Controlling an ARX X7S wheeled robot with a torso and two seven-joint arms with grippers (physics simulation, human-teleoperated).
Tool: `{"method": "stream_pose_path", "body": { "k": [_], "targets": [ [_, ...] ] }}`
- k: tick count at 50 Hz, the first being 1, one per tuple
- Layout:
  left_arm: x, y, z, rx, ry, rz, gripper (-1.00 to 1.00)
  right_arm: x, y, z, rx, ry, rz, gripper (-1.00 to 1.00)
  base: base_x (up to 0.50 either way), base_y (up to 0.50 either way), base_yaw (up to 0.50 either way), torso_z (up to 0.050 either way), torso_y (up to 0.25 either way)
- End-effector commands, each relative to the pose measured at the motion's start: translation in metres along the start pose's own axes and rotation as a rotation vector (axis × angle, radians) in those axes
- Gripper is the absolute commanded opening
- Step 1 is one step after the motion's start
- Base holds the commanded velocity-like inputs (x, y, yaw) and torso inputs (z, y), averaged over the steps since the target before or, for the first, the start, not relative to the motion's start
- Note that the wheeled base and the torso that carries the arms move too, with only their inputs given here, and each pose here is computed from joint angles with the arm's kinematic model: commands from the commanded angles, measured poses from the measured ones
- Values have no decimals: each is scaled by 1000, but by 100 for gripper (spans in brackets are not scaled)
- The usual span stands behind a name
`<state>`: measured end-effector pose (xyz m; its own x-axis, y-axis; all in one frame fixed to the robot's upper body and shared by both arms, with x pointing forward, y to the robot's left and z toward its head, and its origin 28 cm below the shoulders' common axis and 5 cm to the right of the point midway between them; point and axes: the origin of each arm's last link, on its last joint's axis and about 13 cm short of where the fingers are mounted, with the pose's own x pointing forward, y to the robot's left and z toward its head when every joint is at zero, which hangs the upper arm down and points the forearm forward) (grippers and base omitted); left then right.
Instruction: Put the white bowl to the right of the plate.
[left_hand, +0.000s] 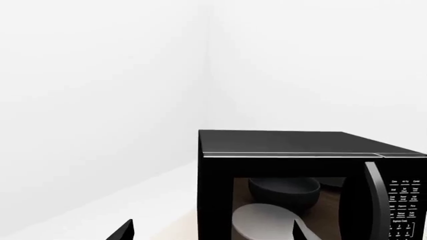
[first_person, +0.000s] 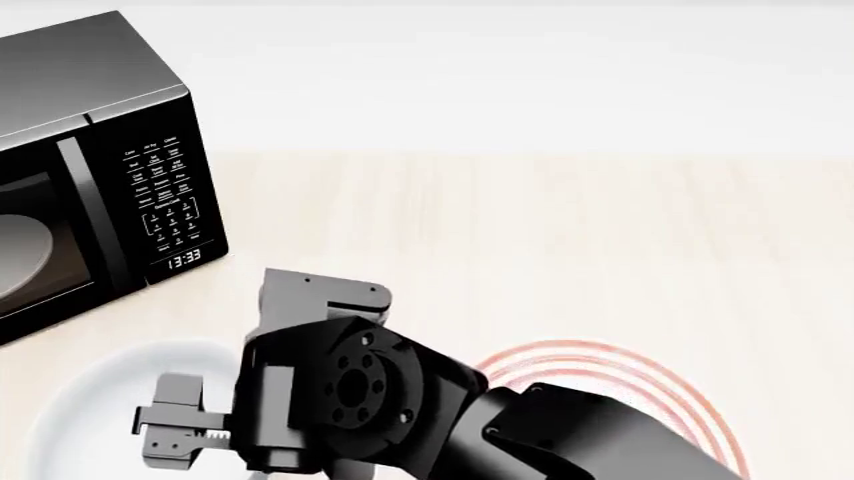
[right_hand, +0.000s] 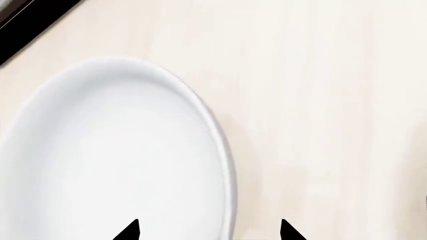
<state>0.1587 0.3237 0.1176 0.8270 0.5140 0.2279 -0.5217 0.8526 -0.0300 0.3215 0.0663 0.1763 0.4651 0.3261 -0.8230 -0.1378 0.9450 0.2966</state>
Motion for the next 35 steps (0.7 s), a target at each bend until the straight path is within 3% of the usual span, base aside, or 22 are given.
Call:
{"method": "stream_pose_path", "body": {
  "k": [1,15,35],
  "targets": [
    [-1,1,1,-2,-5,-2,100,6,-4,-5,-5,11,22,100,0,0,0,0,0],
    [-2,1,2,-2,-9,0,100,19,-17,-7,32,16,2,100,0,0,0,0,0],
    [-3,1,2,-3,-13,-4,100,20,-17,-9,-5,-1,20,100,0,0,0,0,0]
  ]
}}
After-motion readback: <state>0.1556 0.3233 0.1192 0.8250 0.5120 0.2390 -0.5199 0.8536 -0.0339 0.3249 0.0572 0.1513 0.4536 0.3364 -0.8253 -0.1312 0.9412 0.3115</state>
